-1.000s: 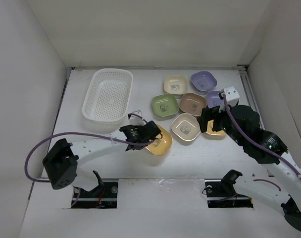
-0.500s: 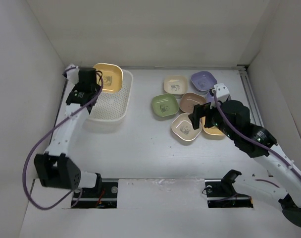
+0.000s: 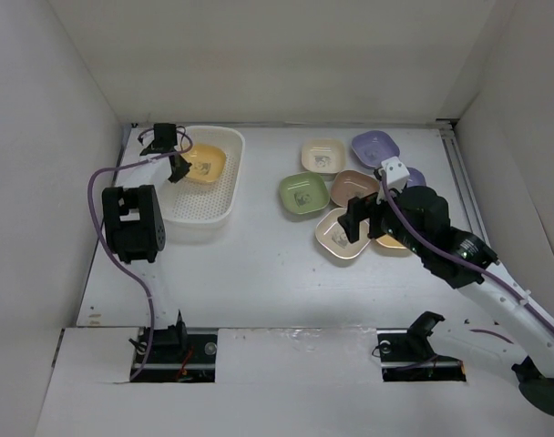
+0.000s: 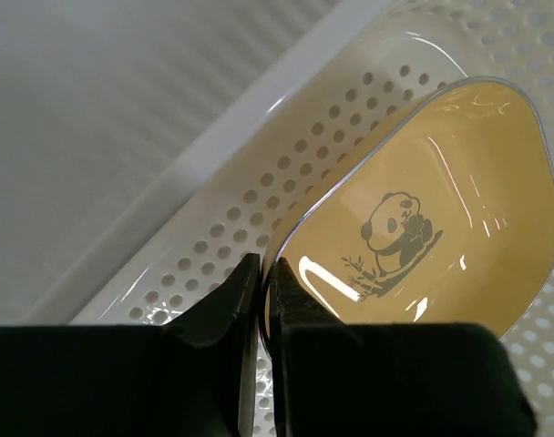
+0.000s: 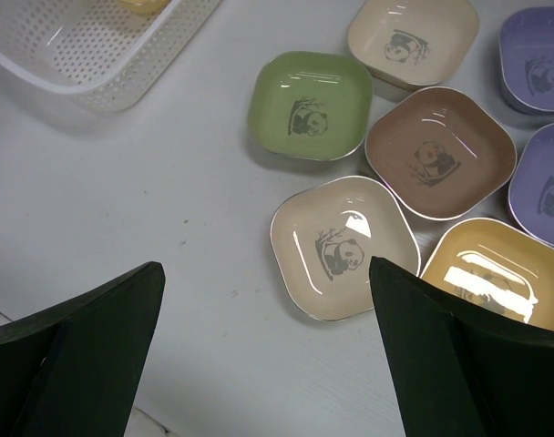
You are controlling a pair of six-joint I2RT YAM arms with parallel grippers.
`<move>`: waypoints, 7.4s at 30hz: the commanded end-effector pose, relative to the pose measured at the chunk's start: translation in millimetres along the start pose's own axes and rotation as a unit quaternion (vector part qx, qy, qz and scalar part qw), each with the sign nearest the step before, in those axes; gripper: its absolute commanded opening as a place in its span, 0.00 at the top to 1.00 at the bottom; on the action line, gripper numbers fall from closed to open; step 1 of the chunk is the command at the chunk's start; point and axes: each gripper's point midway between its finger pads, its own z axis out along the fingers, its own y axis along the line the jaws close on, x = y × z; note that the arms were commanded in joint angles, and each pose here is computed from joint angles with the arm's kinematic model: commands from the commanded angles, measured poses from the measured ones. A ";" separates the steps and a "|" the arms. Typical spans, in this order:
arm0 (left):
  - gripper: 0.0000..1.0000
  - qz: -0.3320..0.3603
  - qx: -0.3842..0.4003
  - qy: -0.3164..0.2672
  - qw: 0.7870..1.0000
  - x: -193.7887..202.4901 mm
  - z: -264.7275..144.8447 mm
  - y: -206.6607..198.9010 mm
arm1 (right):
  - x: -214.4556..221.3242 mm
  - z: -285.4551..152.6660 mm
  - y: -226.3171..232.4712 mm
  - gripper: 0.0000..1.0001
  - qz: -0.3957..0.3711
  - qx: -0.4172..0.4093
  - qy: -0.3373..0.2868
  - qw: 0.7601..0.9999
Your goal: Place the plates into the plastic bin on the countertop
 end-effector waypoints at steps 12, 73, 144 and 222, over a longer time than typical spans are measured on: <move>0.00 0.003 0.176 -0.110 0.978 -61.9 -137.9 -84.6 | -17.7 -1.6 6.2 0.00 0.007 -0.014 -0.036 0.999; 1.00 -0.270 0.051 -0.068 0.959 -10.9 -113.9 -47.0 | -19.6 -4.9 5.9 0.00 0.022 -0.014 -0.050 0.998; 1.00 0.291 0.055 0.050 0.954 320.3 -159.5 -55.6 | -47.4 -75.4 -45.6 0.00 0.090 0.085 -0.125 0.984; 0.30 0.273 0.246 0.086 0.926 328.4 -126.0 -282.5 | -45.5 -66.4 -69.7 0.00 0.102 0.142 -0.129 0.976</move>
